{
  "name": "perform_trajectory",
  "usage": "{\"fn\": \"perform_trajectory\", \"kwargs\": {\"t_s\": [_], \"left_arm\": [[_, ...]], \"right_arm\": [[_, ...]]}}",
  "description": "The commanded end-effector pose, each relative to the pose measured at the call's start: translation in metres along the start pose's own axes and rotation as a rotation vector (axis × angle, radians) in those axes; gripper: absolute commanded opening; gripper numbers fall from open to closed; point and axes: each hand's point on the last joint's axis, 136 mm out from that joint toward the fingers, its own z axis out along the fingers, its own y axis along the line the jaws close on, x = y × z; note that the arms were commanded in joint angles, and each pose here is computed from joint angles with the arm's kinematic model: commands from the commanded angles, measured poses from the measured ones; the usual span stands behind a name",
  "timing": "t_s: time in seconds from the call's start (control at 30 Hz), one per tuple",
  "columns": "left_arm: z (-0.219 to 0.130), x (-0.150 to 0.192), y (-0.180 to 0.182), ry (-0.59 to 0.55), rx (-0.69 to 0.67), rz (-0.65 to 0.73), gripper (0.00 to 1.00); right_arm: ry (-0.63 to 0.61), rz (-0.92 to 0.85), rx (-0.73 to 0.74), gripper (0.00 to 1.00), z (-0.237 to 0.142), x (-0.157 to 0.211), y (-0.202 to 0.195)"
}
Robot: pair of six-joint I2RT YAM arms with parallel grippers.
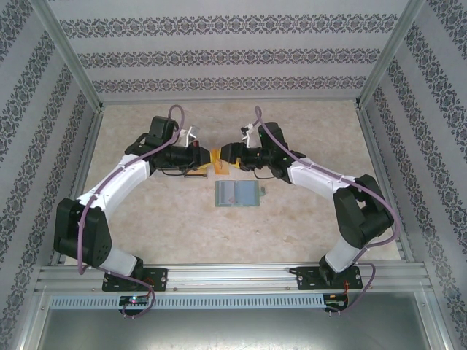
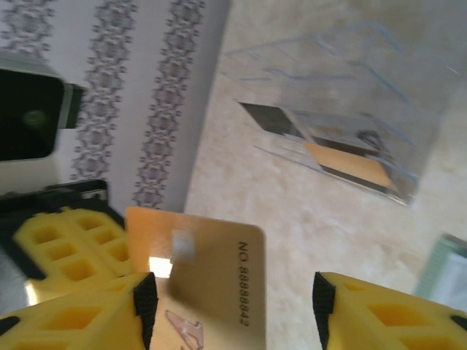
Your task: Take the credit cards out of the card holder
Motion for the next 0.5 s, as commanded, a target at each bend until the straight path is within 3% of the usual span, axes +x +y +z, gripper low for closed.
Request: {"fn": "perform_trajectory", "kwargs": {"t_s": [0.0,0.33,0.47], "left_arm": [[-0.022,-0.014,-0.043,-0.029,0.149,0.03,0.0],[-0.037,-0.034,-0.06,-0.115,0.257,-0.029,0.0],[-0.046,-0.035,-0.068,-0.149,0.273,-0.033,0.0]], "right_arm": [[-0.016,-0.049,-0.155,0.56,-0.01,-0.02,0.04],[-0.007,-0.02,-0.237,0.35,-0.033,-0.024,0.073],[-0.01,-0.001,-0.25,0.21,-0.036,-0.023,0.081]]}}
